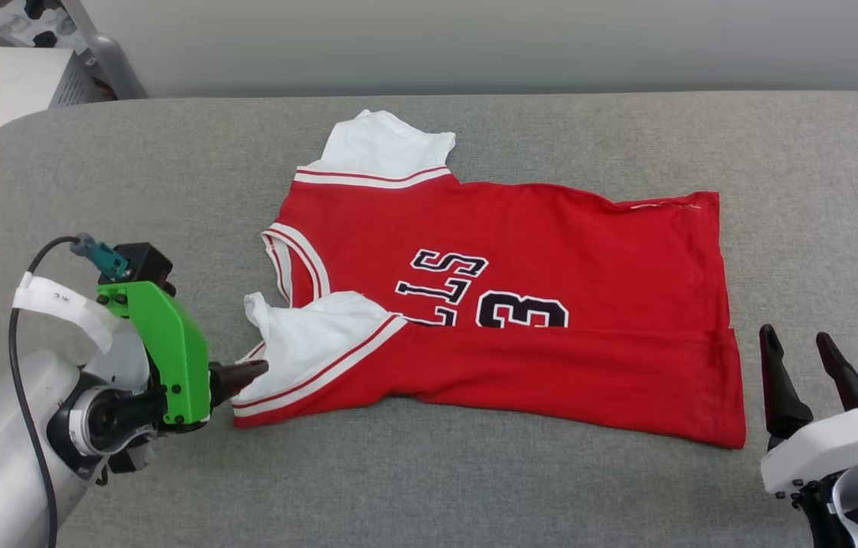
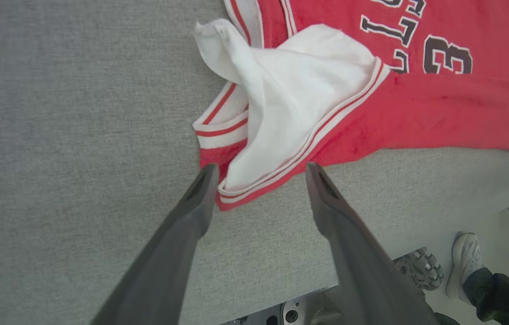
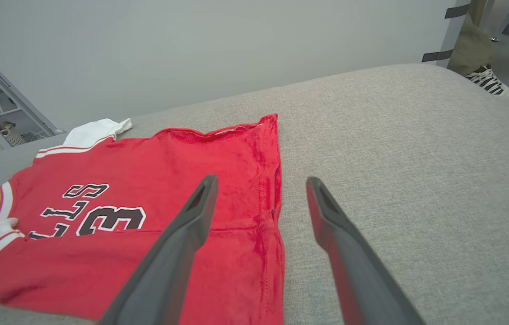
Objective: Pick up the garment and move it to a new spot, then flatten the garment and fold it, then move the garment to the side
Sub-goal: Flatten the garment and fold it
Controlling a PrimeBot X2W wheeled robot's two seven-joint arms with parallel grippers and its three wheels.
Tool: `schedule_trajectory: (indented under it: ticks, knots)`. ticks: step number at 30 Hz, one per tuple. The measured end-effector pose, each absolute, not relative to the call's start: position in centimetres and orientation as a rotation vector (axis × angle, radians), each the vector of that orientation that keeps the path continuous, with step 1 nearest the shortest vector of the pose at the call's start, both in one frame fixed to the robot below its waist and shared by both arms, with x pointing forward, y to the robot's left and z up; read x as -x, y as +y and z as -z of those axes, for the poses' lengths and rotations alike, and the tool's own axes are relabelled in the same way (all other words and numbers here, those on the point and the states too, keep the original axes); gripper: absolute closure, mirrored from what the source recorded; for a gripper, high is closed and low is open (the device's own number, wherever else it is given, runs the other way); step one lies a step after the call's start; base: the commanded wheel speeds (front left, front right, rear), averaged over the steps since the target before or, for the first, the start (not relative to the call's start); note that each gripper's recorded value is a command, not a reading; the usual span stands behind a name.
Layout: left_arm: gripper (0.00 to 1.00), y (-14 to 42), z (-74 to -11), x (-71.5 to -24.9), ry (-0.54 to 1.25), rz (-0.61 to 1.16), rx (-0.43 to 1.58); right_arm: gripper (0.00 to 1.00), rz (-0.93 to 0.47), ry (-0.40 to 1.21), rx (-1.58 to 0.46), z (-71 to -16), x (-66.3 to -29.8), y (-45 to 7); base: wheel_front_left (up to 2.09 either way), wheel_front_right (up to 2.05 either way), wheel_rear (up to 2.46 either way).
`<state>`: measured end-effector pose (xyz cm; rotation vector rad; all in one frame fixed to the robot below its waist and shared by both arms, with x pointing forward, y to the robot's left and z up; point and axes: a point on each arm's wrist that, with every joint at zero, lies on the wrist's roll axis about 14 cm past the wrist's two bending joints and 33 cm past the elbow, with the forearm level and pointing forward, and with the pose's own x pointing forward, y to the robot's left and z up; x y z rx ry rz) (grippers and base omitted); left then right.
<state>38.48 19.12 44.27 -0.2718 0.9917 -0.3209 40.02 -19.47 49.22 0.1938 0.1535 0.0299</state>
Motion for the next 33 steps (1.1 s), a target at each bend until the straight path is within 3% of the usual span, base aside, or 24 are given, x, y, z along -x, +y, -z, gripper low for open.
schedule_trajectory:
  ticks: [21,22,23,24,33]
  knots:
    - [0.00,16.7,-36.5,-38.1,1.104,0.282,0.343,0.00,0.012,0.251,-0.208,-45.8,-40.9,-20.6,0.00,0.00,0.00]
    - [0.40,16.7,-36.5,-38.2,1.105,0.285,0.346,0.00,0.011,0.253,-0.212,-45.8,-40.9,-20.5,0.00,0.00,0.00]
    - [0.74,16.7,-36.4,-38.2,1.104,0.284,0.347,0.00,0.010,0.255,-0.213,-45.8,-41.0,-20.5,0.00,0.00,0.00]
    - [1.00,16.8,-36.4,-38.2,1.104,0.281,0.344,0.00,0.010,0.256,-0.215,-45.8,-41.0,-20.5,0.00,0.00,0.00]
    - [1.00,16.6,-37.0,-38.7,1.051,0.306,0.277,0.00,0.025,0.273,-0.232,-46.1,-40.8,-21.1,0.00,0.00,0.00]
